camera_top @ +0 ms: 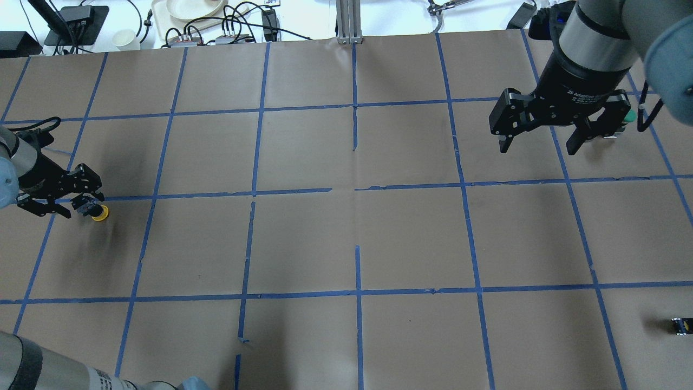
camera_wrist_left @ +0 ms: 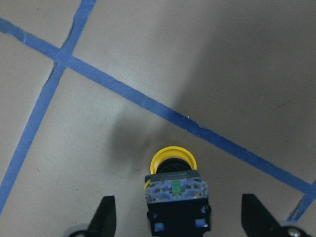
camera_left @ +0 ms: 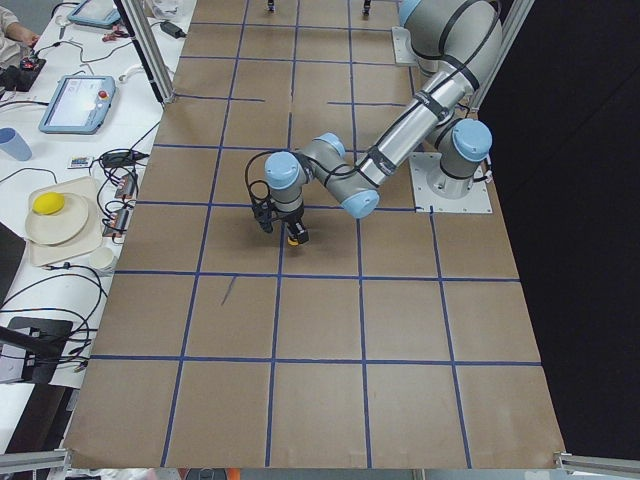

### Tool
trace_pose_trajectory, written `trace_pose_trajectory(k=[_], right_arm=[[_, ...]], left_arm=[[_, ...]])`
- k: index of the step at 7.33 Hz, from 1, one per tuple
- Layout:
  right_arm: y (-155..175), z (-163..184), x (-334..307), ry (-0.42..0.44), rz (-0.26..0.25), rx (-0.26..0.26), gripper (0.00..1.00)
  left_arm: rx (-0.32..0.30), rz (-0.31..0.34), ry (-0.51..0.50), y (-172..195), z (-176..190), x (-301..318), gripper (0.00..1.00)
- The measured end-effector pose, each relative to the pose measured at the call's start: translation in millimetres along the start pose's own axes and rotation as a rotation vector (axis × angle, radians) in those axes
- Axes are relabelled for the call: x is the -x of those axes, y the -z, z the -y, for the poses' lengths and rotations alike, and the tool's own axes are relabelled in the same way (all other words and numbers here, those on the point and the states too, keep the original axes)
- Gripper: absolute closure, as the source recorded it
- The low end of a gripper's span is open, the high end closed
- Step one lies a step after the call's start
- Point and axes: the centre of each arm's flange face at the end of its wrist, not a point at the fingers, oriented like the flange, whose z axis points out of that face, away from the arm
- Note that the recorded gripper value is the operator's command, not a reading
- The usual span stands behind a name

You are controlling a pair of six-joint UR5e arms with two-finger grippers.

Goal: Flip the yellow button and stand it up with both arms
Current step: 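Close the left gripper on the grey base of the yellow button, then lift the button with the left gripper while the right gripper rotates up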

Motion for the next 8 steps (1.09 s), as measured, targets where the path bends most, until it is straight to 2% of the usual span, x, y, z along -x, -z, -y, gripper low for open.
trace_pose_trajectory(k=[1,3,5,6,8], right_arm=[[0,0,0,0.000,0.000,0.000,0.00],[1,-1,-1,0.005,-0.001,0.000,0.00],[1,0,-2,0.006,0.001,-0.001,0.00],[1,0,-3,0.007,0.001,-0.002,0.00],[1,0,-4,0.005,-0.002,-0.001,0.00]], left_arm=[[-0.007,0.001,-0.001,3,1,0,0.73],[-0.027,-0.005,-0.003,12,2,0,0.74],[-0.060,-0.036,-0.022,48,15,-7,0.74],[-0.042,-0.098,-0.033,72,20,-17,0.74],[0.042,-0.255,-0.066,102,12,-58,0.74]])
